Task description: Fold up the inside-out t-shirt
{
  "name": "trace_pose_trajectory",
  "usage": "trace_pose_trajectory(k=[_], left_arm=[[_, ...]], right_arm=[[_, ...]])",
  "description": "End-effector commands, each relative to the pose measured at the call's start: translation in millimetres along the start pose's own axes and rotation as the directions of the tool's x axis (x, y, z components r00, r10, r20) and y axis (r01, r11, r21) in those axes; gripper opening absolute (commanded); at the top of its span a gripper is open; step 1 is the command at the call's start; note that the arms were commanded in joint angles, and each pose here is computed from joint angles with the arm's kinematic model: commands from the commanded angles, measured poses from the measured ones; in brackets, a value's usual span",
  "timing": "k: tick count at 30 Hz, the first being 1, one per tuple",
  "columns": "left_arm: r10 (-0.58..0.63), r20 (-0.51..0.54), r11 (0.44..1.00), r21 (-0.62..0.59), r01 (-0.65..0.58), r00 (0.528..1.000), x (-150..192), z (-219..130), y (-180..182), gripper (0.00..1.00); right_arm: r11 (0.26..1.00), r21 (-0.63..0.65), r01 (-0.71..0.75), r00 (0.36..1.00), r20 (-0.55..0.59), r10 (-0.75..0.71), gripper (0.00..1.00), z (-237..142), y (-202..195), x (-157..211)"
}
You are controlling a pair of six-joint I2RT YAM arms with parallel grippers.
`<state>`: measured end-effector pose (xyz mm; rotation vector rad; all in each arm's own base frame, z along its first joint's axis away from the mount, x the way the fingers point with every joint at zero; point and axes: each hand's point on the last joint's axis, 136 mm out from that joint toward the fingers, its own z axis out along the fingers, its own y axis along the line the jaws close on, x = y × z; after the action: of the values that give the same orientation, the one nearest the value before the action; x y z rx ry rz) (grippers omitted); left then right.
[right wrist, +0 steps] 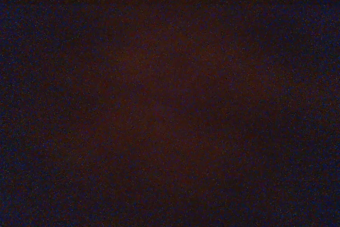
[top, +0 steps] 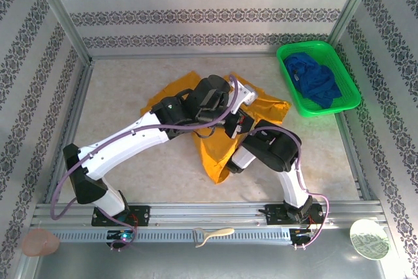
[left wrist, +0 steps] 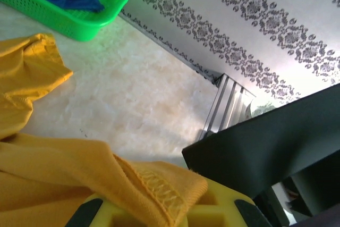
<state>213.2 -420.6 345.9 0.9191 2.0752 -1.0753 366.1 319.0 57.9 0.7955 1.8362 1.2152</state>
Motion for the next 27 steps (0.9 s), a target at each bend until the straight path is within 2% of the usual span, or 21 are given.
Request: trace_pose_trajectory(k=[1,3,8,11,16,20,23,27], left_arm=[[0.02,0.075,0.965,0.261,-0.039,0.997,-5,-19,-92,0.0],[-0.007,0.152,0.964,0.263,-0.034,0.988,-13,-32,-97,0.0],[-0.013,0.336,0.995,0.097,-0.021,0.942,-31,-77,-67,0.0],[-0.016,0.403,0.998,0.068,-0.013,0.915,-42,-98,-57,0.0],[-0.031,0.384,0.988,0.154,-0.031,0.923,-54,-89,-74,0.0],[-0.101,0.345,0.956,0.293,-0.005,0.933,-61,-70,-95,0.0],[-0.158,0.334,0.916,0.401,0.011,0.929,-64,-63,-117,0.0],[-0.169,0.369,0.864,0.502,-0.043,0.914,-71,-75,-156,0.0]], right_arm=[[1.0,-0.016,-0.023,0.999,0.036,0.024,0.0,14,11,-27],[0.999,-0.045,-0.031,0.998,0.051,0.033,0.0,19,18,-42],[0.989,-0.144,-0.023,0.999,0.042,0.029,0.0,23,41,-72],[0.987,-0.163,0.008,0.999,0.04,-0.002,0.01,21,52,-79],[0.986,-0.165,0.013,0.999,0.039,-0.006,0.01,28,54,-76],[0.991,-0.137,-0.005,0.997,0.079,0.016,0.03,34,43,-78],[0.992,-0.123,-0.029,0.993,0.107,0.042,0.16,38,35,-85],[0.992,-0.112,-0.064,0.987,0.138,0.079,0.45,41,28,-100]])
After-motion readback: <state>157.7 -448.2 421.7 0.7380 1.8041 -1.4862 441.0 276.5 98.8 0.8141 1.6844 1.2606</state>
